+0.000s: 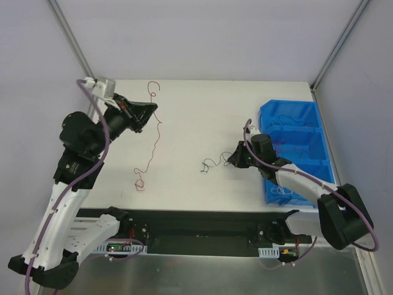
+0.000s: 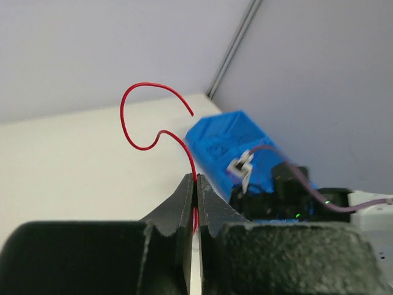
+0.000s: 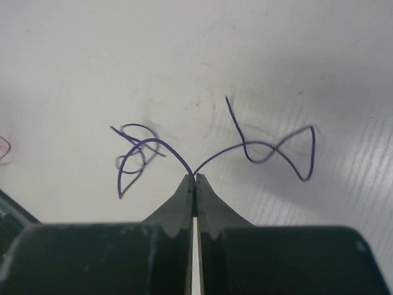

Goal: Untangle the cables

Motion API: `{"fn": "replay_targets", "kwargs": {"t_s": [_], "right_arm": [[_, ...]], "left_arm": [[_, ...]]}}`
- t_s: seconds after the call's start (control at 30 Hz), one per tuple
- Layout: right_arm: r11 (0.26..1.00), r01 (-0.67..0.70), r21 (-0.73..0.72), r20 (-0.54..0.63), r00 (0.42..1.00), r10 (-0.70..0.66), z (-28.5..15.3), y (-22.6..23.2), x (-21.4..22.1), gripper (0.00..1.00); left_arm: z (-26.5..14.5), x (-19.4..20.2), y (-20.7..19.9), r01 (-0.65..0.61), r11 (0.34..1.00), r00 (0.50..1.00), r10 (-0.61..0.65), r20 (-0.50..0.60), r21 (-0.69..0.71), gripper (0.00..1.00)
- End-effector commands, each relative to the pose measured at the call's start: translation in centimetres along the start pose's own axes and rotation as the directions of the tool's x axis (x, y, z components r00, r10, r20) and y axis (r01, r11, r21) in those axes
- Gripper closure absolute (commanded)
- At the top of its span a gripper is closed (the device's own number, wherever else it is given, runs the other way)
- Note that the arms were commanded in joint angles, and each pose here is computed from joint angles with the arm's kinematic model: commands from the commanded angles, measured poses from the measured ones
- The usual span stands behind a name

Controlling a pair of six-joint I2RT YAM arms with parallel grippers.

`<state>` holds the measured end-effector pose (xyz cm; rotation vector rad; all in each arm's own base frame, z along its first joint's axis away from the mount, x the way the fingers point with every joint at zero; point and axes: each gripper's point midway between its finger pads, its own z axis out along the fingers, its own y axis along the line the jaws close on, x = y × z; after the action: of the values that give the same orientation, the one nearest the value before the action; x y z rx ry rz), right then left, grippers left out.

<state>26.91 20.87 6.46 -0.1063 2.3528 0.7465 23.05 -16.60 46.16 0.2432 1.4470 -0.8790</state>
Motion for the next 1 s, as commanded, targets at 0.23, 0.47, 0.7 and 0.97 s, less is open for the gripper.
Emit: {"fn": "replay_targets", "kwargs": {"t_s": [0.23, 0.47, 0.7, 0.97], "right_arm": [[0.992, 0.122, -0.021, 0.276, 0.955, -0.112, -10.3, 5.2, -9.5, 1.00], [0.992, 0.079, 0.102, 0.443, 0.889, -0.116, -15.9, 3.5, -16.2, 1.00], [0.959, -0.039, 0.282, 0.543, 0.830, -0.126, -19.6, -1.2, -23.1, 1.00], [0.895, -0.187, 0.404, 0.592, 0.800, -0.100, -20.6, -7.8, -28.9, 1.00]], "left_arm": [[3.2, 15.5, 6.9, 0.216, 0.956, 0.892, -0.277, -0.358, -0.200, 1.00], [3.6, 19.3, 6.5, 0.284, 0.945, 0.812, -0.327, -0.484, -0.163, 1.00], [3.1, 21.8, 6.1, 0.293, 0.949, 0.767, -0.306, -0.564, -0.117, 1.00], [2.4, 23.8, 2.8, 0.181, 0.983, 0.759, -0.146, -0.635, -0.009, 1.00]]}}
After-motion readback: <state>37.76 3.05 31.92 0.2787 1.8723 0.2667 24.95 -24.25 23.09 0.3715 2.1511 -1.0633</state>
